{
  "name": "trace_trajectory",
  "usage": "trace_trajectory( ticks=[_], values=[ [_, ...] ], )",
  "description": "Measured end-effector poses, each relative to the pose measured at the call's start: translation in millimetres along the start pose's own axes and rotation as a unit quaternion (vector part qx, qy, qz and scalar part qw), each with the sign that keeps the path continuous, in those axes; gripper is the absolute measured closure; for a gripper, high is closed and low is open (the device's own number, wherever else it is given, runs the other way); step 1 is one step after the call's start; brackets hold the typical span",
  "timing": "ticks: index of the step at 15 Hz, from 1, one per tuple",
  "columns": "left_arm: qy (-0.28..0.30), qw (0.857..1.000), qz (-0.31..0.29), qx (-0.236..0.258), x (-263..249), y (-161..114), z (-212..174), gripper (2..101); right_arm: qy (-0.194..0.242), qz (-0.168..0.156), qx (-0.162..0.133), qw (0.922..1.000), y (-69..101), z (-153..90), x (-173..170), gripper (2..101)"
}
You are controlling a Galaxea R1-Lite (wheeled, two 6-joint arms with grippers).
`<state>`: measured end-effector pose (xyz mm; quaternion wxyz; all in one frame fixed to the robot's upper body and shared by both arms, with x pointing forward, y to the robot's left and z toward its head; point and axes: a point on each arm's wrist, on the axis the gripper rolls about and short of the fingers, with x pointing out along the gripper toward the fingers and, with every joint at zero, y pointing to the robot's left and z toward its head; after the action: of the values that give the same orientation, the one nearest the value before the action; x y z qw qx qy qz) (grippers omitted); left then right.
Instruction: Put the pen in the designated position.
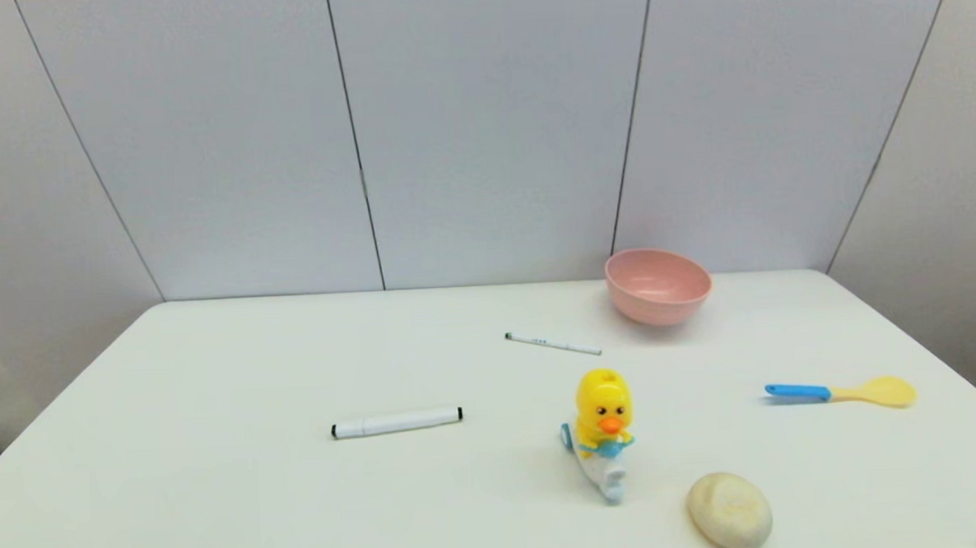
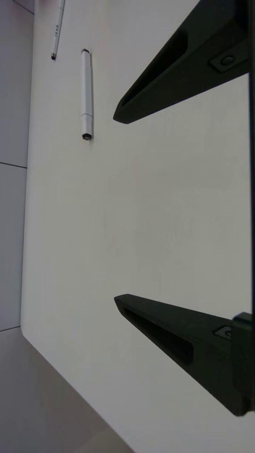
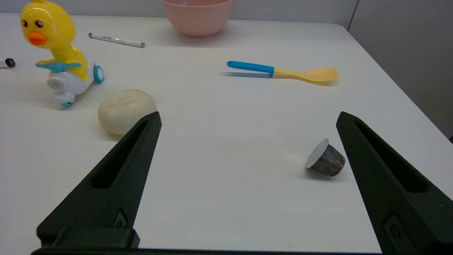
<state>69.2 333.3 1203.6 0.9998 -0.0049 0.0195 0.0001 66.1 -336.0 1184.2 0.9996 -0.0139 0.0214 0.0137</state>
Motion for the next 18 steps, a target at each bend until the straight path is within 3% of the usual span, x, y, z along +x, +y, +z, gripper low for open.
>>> trace_trajectory(
  ticks=[6,11,14,18],
  values=[
    [0.139,0.987,-0.024,0.072,30.7,-0.7,81.1,5.3,0.0,0.0,0.0,1.0,0.0,0.0,0.0,4.3],
    [0.23,0.954,-0.092,0.168,109.7,-14.1,130.6,5.3,0.0,0.0,0.0,1.0,0.0,0.0,0.0,4.3],
    [0.25,0.931,-0.143,0.225,164.1,-32.8,149.9,5.3,0.0,0.0,0.0,1.0,0.0,0.0,0.0,4.3],
    [0.271,0.9,-0.227,0.256,237.8,-60.3,152.4,5.3,0.0,0.0,0.0,1.0,0.0,0.0,0.0,4.3]
  ],
)
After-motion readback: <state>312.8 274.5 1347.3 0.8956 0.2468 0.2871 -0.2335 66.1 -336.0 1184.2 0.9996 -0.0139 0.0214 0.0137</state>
